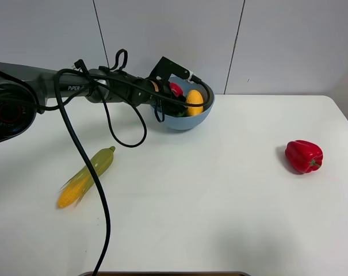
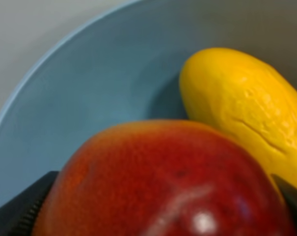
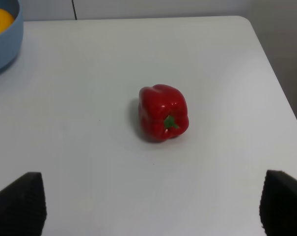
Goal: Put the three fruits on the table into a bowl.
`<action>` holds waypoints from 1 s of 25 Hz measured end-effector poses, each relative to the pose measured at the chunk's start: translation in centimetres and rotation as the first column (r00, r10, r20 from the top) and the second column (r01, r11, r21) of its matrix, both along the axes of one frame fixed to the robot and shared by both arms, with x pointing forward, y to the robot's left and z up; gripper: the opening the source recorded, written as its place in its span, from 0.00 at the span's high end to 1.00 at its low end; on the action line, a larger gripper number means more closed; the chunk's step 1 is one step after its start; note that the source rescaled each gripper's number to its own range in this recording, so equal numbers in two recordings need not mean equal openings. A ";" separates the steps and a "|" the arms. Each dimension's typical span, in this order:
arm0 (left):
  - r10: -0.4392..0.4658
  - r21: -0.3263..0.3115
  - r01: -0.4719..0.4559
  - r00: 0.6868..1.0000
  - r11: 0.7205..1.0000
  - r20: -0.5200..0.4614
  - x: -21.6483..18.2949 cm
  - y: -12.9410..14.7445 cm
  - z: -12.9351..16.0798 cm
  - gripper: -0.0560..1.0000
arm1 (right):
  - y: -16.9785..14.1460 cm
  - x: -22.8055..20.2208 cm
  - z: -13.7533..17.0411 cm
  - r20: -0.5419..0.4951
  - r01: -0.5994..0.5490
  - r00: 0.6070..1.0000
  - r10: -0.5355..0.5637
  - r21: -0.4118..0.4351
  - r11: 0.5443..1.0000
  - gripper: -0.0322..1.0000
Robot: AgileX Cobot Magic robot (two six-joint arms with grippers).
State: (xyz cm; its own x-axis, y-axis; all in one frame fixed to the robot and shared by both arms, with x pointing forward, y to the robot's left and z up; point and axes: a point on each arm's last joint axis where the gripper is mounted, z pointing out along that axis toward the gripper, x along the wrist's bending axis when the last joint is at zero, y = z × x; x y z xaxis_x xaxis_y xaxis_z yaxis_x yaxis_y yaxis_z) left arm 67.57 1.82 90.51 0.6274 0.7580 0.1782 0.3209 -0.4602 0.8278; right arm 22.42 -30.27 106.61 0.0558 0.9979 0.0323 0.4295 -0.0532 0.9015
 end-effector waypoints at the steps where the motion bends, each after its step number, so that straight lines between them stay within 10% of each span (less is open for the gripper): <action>1: -0.002 0.002 0.002 1.000 1.000 0.001 0.0 0.0 0.0 0.94 | 0.0 0.0 0.0 0.000 0.000 1.000 0.000 0.000 1.000 0.08; 9: -0.008 0.010 0.008 1.000 1.000 0.009 0.0 0.0 0.0 0.89 | 0.0 0.0 0.0 0.000 0.000 1.000 0.000 0.000 1.000 0.08; 16: -0.008 0.009 0.008 1.000 1.000 0.010 0.0 0.0 0.0 0.13 | 0.0 0.0 0.0 0.000 0.000 1.000 0.000 0.000 1.000 0.08; 25: -0.021 0.024 0.020 0.999 1.000 0.024 0.0 0.0 0.4 0.01 | 0.0 0.0 0.0 0.000 0.000 1.000 0.000 0.000 1.000 0.08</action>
State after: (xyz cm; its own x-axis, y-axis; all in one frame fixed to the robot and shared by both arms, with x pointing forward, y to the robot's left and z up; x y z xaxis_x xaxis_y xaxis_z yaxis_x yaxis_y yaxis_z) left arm 67.58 1.81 90.89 0.6379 0.7406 0.2111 0.2910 -0.4857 0.8243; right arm 22.42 -30.27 106.61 0.0558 0.9979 0.0323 0.4295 -0.0532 0.9015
